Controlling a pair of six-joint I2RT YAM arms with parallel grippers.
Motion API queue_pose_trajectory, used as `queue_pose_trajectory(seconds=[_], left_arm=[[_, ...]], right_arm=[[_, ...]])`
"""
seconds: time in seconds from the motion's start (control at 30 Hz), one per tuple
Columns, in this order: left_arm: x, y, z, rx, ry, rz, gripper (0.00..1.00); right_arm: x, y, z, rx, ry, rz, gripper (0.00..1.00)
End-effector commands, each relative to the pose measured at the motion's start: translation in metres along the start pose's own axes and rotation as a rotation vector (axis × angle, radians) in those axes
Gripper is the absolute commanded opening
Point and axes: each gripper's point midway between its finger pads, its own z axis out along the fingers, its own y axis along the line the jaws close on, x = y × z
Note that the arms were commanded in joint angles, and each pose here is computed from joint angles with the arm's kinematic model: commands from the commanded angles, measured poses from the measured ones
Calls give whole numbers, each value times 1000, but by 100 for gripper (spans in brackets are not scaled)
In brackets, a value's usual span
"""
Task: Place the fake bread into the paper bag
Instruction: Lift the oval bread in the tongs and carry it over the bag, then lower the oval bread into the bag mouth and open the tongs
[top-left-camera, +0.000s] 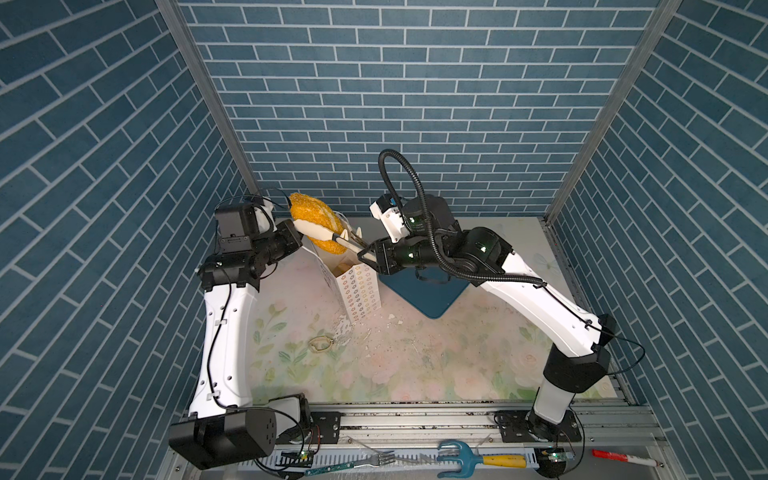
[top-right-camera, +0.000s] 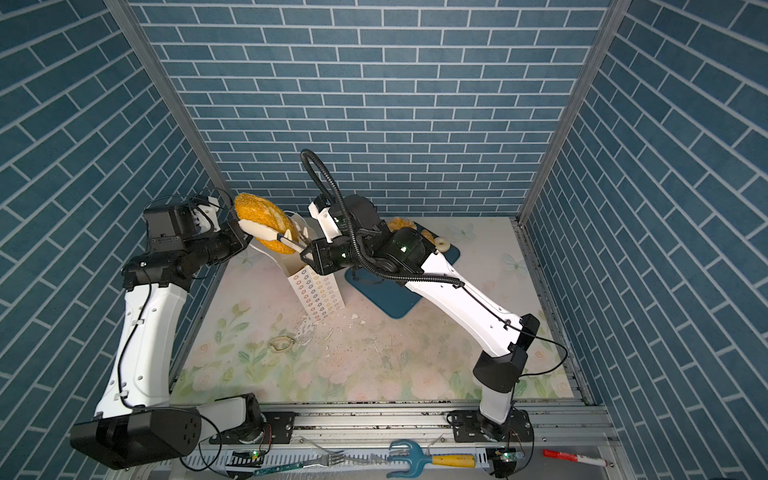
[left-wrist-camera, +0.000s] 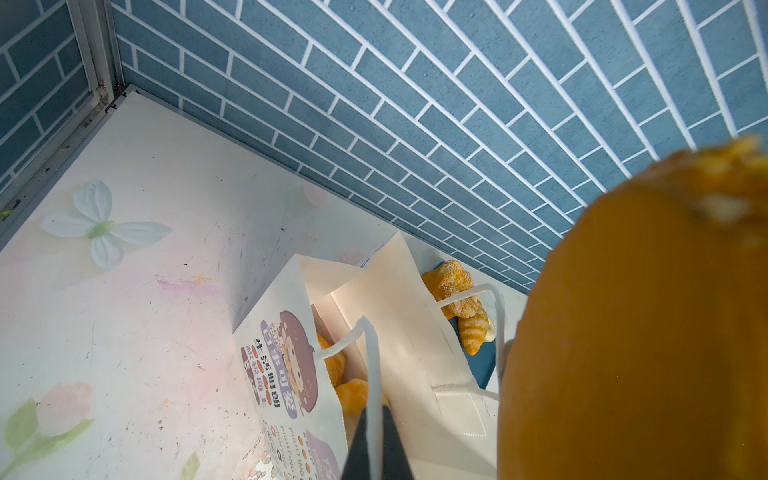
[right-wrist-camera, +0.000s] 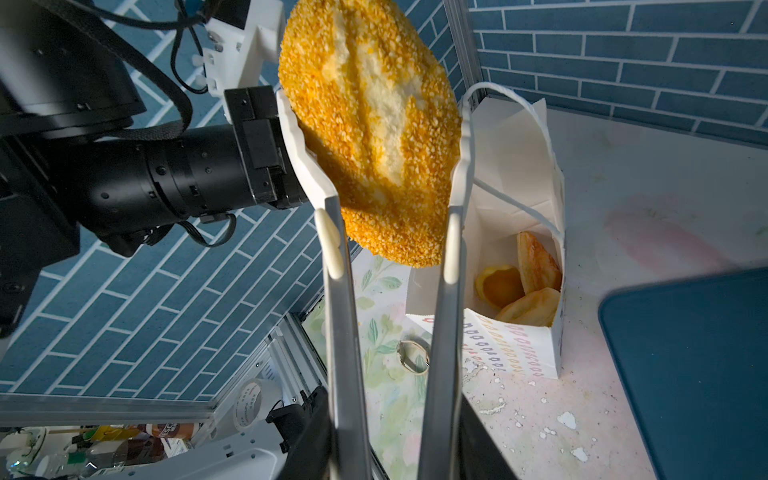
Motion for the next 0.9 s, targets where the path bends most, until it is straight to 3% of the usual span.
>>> queue_pose_trajectory(seconds=[0.0,0.43,0.6,0.8,0.87], left_arm=[[2,2,-5,-9,-8,10,2],[4,3,-7,-13,-6,6,1],[4,2,-9,-13,-10,4,0],[3,1,-9,-9,-15,3,0],[3,0,-9,-6,-12,1,0]], right_arm=[[-31,15,-32,-25,-129,-56,31],[-48,13,-61,18,-221,-93,30],[-49,31,-71,-79,-236,-117,30],[-29,31,-50,-118,-154,-94,29],[-24,19,-40,-70,-138,-80,28]])
